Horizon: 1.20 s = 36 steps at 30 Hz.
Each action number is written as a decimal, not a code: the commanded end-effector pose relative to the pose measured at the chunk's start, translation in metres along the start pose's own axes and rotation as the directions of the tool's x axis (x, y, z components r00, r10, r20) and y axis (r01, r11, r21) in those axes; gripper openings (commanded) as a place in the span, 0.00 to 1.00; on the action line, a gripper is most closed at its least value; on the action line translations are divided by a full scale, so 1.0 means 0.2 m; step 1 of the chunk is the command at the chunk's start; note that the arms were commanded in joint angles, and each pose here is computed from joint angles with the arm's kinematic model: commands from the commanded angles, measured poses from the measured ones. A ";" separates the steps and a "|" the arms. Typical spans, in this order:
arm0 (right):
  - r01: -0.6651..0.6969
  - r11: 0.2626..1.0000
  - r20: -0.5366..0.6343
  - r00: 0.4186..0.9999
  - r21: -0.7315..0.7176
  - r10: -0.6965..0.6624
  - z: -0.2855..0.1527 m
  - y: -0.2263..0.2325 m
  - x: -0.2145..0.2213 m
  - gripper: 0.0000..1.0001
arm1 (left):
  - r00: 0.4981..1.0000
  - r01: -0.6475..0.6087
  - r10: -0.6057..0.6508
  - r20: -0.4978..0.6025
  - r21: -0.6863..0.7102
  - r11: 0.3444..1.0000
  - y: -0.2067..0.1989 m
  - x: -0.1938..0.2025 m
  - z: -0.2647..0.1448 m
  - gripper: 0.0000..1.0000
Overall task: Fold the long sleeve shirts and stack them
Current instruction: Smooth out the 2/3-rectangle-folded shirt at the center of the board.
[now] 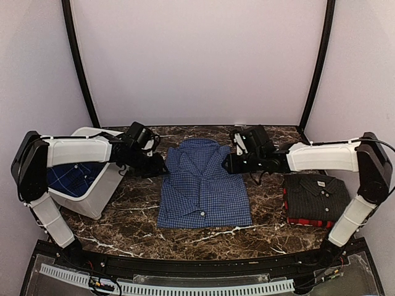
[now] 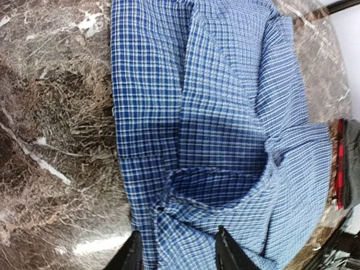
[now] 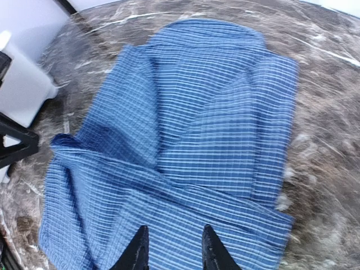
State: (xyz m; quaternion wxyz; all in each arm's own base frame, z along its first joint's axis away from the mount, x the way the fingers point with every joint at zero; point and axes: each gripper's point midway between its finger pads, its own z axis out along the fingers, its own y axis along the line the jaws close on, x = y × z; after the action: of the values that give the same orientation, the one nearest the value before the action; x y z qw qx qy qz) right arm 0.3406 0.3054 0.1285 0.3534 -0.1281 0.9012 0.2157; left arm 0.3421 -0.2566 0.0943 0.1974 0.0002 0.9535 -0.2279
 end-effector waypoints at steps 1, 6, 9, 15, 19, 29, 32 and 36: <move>0.079 0.975 -0.041 0.995 -0.209 -0.089 0.06 0.36 0.03 0.24 | 1.000 -0.017 0.016 0.016 0.036 0.999 -0.04 -0.01 -0.09 0.36; 0.078 0.943 -0.094 0.989 -0.322 -0.114 0.20 0.58 0.09 0.13 | 1.000 -0.011 0.012 -0.011 0.046 0.999 -0.04 0.01 -0.06 0.28; 0.058 0.936 -0.123 0.987 -0.346 -0.106 0.31 0.63 0.12 0.11 | 1.000 -0.007 0.008 -0.015 0.045 0.999 -0.04 0.02 -0.06 0.27; 0.031 0.958 -0.179 0.980 -0.286 -0.085 0.53 0.60 0.17 0.10 | 1.000 0.003 -0.001 -0.028 0.052 0.999 -0.03 0.06 -0.09 0.25; -0.006 0.985 -0.207 0.978 -0.171 -0.030 0.65 0.50 0.18 0.14 | 0.999 0.016 -0.012 -0.050 0.061 0.998 -0.01 0.13 -0.11 0.26; -0.025 0.989 -0.177 0.984 -0.144 -0.001 0.63 0.51 0.11 0.40 | 0.994 0.046 -0.036 -0.101 0.091 0.995 0.03 0.30 -0.13 0.30; -0.006 0.988 -0.169 0.985 -0.156 -0.021 0.62 0.54 0.09 0.41 | 0.992 0.043 -0.031 -0.121 0.101 0.994 0.01 0.33 -0.12 0.30; 0.017 0.989 -0.167 0.985 -0.144 -0.041 0.62 0.58 0.09 0.38 | 0.991 0.039 -0.024 -0.133 0.109 0.993 -0.02 0.36 -0.11 0.30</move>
State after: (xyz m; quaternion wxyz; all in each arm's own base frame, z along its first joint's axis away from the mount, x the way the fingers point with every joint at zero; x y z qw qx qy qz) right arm 0.3523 0.4541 0.0481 0.2430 -0.1780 0.9161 0.2646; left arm 0.2768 -0.2489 0.0808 0.1343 0.0052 0.9543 -0.2669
